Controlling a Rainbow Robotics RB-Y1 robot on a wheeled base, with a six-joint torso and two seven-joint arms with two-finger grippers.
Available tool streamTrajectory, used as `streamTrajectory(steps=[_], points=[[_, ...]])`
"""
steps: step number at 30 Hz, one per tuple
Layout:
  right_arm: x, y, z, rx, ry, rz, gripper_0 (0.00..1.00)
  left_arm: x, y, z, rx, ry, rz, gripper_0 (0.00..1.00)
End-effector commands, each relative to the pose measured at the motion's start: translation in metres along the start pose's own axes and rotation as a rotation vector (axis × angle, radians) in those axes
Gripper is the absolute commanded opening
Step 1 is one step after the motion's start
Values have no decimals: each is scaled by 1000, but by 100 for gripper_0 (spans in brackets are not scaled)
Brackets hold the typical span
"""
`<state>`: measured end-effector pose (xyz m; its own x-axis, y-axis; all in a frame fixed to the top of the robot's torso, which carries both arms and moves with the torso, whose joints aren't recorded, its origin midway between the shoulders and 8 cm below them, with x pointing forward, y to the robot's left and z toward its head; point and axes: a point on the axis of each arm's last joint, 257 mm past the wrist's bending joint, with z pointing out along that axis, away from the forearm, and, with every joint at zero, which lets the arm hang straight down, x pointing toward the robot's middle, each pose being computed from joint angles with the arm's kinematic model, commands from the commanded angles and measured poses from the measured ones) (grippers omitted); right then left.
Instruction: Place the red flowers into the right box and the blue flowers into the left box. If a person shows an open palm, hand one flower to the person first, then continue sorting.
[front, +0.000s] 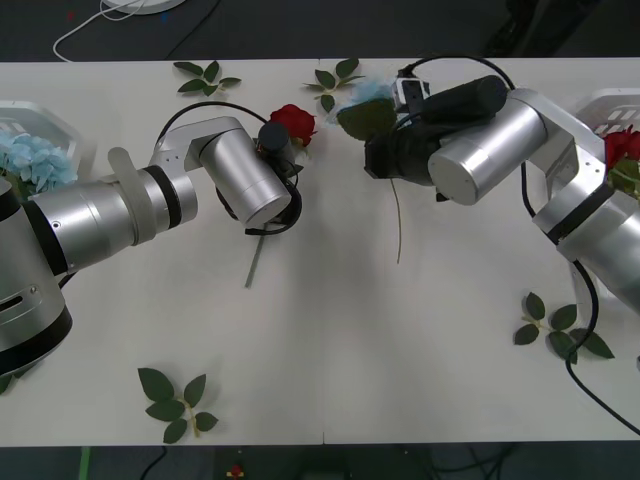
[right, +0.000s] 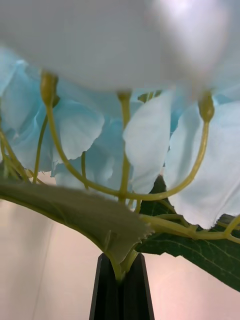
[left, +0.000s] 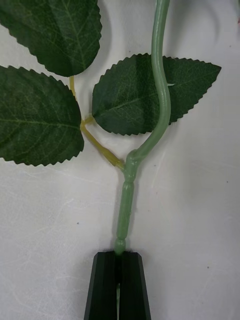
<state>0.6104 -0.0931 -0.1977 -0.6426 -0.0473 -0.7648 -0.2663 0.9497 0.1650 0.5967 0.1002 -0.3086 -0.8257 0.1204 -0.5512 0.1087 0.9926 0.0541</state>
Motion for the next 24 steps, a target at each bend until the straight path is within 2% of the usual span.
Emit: streamTrajectory(steps=[1, 6, 10, 20, 24], points=[[-40, -14, -48, -51, -102, 31, 0, -18, -13, -9, 5, -43, 58, 0], [-51, -11, -89, -134, -156, -18, 0, -56, -4, -36, -16, -76, 11, 0], [-47, -18, -103, -154, -168, -45, 0, -90, 3, -69, -24, -104, -57, 0], [-14, -78, -96, -2, -143, -94, 0, -153, 20, -152, 33, -170, -210, 0], [13, -113, -84, 79, -97, -91, 0, -179, 20, -193, 106, -224, -258, 0]])
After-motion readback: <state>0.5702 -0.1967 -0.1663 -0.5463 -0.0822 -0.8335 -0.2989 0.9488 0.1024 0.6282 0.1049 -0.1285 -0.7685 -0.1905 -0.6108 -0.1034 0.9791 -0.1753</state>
